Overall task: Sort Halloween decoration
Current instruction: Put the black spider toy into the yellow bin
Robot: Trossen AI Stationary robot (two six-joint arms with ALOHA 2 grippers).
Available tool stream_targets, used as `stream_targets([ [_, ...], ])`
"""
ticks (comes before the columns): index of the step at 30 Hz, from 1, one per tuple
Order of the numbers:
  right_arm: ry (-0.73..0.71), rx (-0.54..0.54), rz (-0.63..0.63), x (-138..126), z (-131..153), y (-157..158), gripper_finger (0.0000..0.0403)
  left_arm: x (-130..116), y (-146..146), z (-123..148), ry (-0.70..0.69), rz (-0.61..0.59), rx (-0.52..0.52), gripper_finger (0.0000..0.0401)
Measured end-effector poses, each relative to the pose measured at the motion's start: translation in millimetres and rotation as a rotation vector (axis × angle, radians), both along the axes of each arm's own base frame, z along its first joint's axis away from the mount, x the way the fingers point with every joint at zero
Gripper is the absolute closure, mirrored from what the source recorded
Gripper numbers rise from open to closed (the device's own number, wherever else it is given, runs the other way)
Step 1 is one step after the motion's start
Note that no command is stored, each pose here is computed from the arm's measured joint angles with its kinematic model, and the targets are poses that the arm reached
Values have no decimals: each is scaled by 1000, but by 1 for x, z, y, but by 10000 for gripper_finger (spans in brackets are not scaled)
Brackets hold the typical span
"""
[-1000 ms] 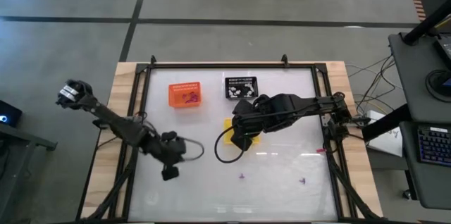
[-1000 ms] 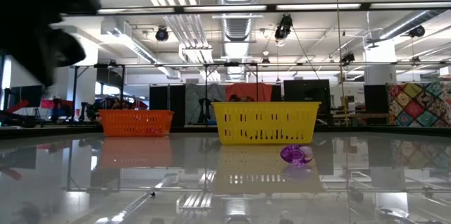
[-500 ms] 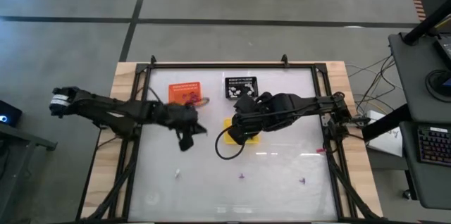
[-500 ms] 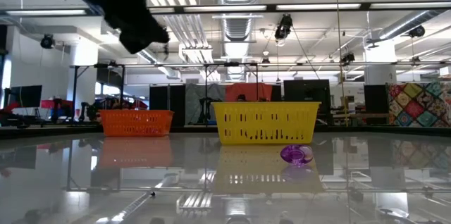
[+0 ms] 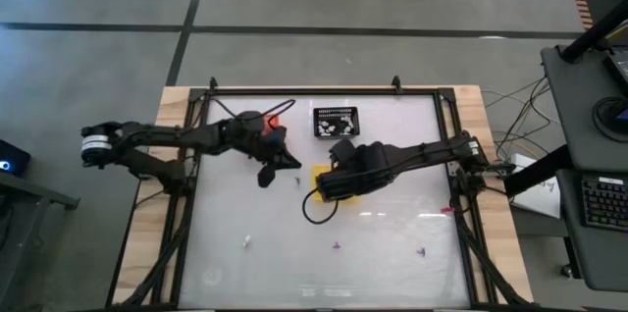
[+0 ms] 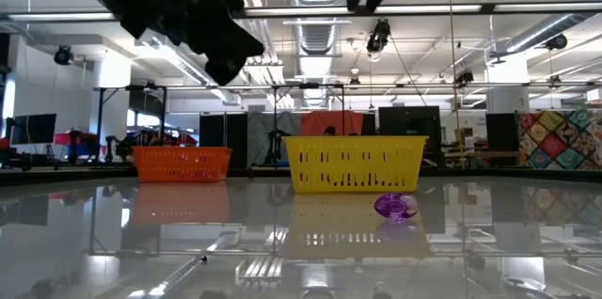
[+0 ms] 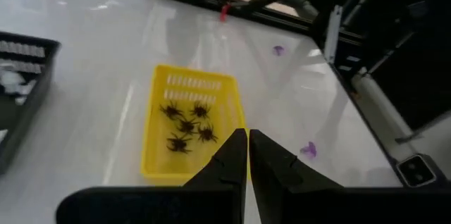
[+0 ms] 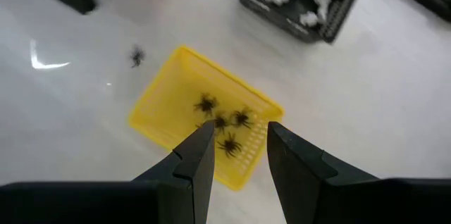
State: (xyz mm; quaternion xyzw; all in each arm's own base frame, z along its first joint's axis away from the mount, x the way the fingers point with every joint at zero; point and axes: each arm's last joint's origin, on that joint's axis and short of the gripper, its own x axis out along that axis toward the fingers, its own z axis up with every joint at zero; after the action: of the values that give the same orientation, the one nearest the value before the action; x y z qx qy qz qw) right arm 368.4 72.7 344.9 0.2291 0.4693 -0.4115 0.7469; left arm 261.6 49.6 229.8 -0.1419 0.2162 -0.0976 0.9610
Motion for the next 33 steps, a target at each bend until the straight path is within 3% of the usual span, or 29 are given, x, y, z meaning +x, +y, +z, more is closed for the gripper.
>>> stream_targets([
  [7,46,15,-107,-1,-23,1,282,3,2,-16,67,-66,8,401],
  [15,35,25,-148,-2,-26,2,282,-8,9,-38,321,81,236,395],
  [28,35,13,-127,-2,-25,1,282,4,12,-73,447,-1,266,294],
  [33,55,3,-95,-1,-24,-3,282,26,17,-65,425,0,275,283],
])
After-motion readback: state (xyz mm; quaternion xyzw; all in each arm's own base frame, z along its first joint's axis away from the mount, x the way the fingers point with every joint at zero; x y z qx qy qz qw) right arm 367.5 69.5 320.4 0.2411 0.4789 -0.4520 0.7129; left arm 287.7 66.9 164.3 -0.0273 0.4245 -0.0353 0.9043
